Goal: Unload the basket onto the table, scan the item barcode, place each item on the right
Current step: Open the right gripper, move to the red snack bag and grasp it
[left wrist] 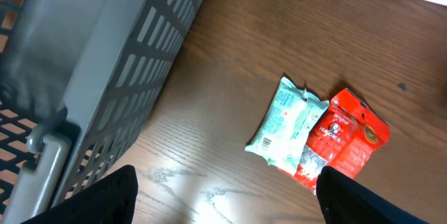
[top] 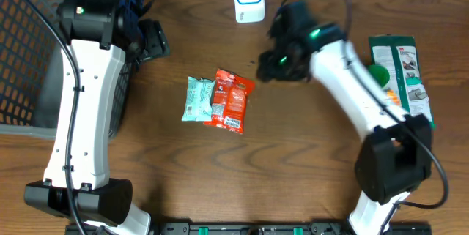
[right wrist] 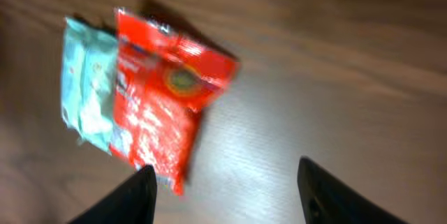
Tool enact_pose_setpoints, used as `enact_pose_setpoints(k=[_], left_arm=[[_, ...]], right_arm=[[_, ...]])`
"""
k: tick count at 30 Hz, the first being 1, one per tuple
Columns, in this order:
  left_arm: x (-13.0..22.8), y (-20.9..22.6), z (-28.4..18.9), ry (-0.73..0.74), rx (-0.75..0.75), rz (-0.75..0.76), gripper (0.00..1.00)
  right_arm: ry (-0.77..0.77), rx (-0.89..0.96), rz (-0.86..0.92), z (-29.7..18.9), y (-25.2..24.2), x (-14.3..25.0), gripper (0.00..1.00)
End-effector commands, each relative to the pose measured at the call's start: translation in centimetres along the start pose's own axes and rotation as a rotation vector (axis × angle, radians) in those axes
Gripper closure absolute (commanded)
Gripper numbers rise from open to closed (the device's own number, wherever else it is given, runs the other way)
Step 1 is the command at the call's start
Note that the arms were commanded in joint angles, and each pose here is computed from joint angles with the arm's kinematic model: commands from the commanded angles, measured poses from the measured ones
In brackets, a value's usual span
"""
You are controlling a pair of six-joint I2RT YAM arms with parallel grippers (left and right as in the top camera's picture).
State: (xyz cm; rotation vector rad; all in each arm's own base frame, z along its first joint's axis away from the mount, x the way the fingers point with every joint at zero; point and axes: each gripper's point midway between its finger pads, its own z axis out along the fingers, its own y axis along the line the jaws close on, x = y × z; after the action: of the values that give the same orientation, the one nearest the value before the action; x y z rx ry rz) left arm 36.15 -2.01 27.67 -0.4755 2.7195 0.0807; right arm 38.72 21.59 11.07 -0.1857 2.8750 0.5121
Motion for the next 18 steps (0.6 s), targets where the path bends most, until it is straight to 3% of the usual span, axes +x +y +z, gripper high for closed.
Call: enact_pose_setpoints(k=[1,5,10,12,18], left_arm=[[-0.1,0.3,-0.3,-0.011,-0.013,0.013,0.18],[-0.1,0.3,-0.3,-0.011,-0.013,0.013,0.18],[-1.4,-0.3,-0.3,-0.062,0.016,0.002,0.18],[-2.1,-0.7,-0.4,-0.092,0.03,-0.004,0.04],[0.1,-1.5,-0.2,0.011,0.081,0.012,0.02]], right_arm=[[0.016,-0.042,0.043,3.8,1.7,2.5,0.4],[-0.022,-0.078,0.004,6.8,2.6,3.9,0.48],[-0.038,-0.083,0.055,7.6,1.9,3.9,0.46],[-0.033,-0.078,0.066,7.5,1.5,3.9,0.46],[0.001,-0.126,0.059,7.0,0.6,4.0,0.44]])
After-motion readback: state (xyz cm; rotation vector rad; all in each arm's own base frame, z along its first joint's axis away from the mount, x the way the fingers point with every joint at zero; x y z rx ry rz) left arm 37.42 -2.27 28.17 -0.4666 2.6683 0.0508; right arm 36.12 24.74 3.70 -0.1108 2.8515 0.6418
